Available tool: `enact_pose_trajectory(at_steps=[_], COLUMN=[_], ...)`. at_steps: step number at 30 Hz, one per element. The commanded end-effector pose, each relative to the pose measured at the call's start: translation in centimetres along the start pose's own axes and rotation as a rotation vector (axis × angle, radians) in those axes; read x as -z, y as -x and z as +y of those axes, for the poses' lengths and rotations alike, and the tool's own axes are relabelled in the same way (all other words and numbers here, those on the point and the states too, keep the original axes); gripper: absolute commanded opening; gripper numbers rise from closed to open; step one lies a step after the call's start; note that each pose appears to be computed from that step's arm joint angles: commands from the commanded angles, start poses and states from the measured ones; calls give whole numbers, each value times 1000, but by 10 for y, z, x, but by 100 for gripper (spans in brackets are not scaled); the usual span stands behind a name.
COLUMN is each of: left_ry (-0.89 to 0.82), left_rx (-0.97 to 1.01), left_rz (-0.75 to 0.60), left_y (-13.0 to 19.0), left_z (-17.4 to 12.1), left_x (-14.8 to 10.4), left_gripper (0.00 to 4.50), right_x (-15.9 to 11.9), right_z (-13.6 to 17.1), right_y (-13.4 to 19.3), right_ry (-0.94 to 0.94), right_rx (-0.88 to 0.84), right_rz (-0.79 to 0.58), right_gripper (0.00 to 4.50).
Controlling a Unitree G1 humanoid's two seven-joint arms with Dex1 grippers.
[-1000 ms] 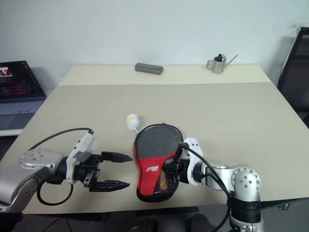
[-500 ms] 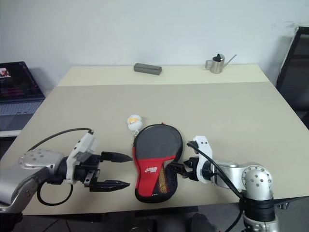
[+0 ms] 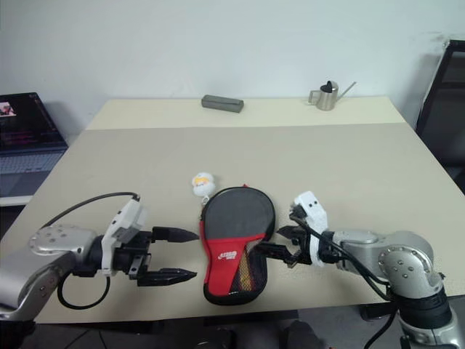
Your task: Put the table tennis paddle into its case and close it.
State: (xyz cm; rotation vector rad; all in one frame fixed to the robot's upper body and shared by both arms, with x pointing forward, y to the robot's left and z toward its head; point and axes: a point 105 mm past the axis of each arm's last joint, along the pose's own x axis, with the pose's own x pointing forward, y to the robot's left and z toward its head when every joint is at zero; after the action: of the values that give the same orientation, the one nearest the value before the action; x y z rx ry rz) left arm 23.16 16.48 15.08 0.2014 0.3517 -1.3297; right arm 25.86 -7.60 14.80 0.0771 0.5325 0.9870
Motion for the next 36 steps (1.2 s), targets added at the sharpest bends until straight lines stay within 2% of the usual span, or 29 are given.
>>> enact_pose_trajectory(at_steps=[1, 6, 19, 26, 30, 33, 36], left_ry=[-34, -36, -86, -92, -85, -65, -56], left_rx=[-54, -134, -554, -702, -722, -656, -674], left_rz=[-28, -66, -177, -208, -226, -232, -213], left_y=[5, 7, 24, 38, 44, 44, 59], left_z=[5, 14, 67, 83, 85, 75, 77], left_x=[-6, -10, -17, -18, -19, -19, -15], left_gripper=[450, 450, 450, 450, 450, 450, 450], right_x=[-19, -36, -62, -81, -77, -74, -73], right_z=[-1, -9, -13, 6, 10, 13, 10], right_y=[1, 1, -17, -32, -41, -46, -58], right_ry=[106, 167, 301, 427, 474, 495, 518], right_rx=[-11, -14, -46, -163, -215, -247, -243], right_rz=[-61, -116, -195, -274, -233, -198, -169], right_gripper=[445, 445, 445, 445, 445, 445, 445])
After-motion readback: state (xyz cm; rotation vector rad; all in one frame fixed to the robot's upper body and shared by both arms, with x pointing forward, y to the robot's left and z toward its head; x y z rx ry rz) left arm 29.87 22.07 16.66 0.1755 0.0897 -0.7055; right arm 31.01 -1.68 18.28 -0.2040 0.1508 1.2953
